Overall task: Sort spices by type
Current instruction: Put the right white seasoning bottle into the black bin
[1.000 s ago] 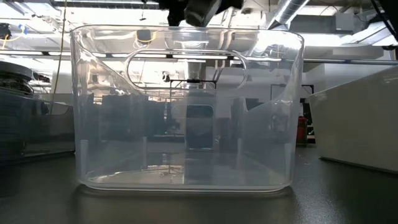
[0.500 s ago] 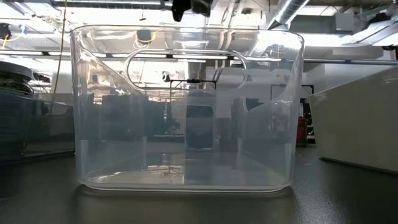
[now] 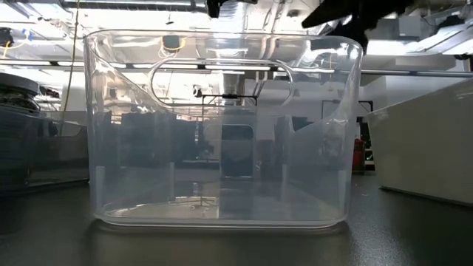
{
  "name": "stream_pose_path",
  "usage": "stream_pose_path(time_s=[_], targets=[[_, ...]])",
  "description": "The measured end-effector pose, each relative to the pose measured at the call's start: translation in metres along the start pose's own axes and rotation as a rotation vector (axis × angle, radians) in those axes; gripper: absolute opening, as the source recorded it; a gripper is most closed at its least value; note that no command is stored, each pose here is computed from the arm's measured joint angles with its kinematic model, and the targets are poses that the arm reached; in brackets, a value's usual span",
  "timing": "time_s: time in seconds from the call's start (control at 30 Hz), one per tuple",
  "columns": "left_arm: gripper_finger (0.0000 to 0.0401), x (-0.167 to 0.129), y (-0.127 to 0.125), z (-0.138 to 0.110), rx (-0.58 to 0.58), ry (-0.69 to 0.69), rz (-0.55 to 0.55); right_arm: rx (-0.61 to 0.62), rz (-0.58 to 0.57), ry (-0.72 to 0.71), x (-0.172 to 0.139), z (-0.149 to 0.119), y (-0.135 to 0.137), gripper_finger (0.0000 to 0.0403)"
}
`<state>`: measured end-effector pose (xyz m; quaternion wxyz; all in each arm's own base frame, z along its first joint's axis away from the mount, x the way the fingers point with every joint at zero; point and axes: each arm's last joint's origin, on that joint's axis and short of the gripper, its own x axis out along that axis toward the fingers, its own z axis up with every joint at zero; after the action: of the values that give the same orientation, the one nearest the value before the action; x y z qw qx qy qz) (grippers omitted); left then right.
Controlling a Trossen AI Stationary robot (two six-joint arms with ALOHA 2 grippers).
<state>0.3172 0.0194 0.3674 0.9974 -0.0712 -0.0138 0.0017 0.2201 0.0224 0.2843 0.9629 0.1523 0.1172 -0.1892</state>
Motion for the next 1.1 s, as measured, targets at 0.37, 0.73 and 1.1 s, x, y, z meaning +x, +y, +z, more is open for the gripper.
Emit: stream_pose_path(time_s=[0.37, 0.73, 1.1], targets=[[0.0196, 0.0, -0.001, -0.002, -0.019, 0.001, 0.047, 0.096, 0.088, -0.213, 0.028, -0.002, -0.013, 0.0303], [0.0197, 0.0, -0.006, -0.003, -0.015, -0.002, 0.089, -0.162, 0.211, -0.273, 0.047, 0.018, -0.001, 0.0303], [0.0197, 0.0, -0.009, -0.003, -0.007, -0.008, 0.082, -0.209, 0.273, -0.295, 0.048, 0.032, 0.006, 0.0303]])
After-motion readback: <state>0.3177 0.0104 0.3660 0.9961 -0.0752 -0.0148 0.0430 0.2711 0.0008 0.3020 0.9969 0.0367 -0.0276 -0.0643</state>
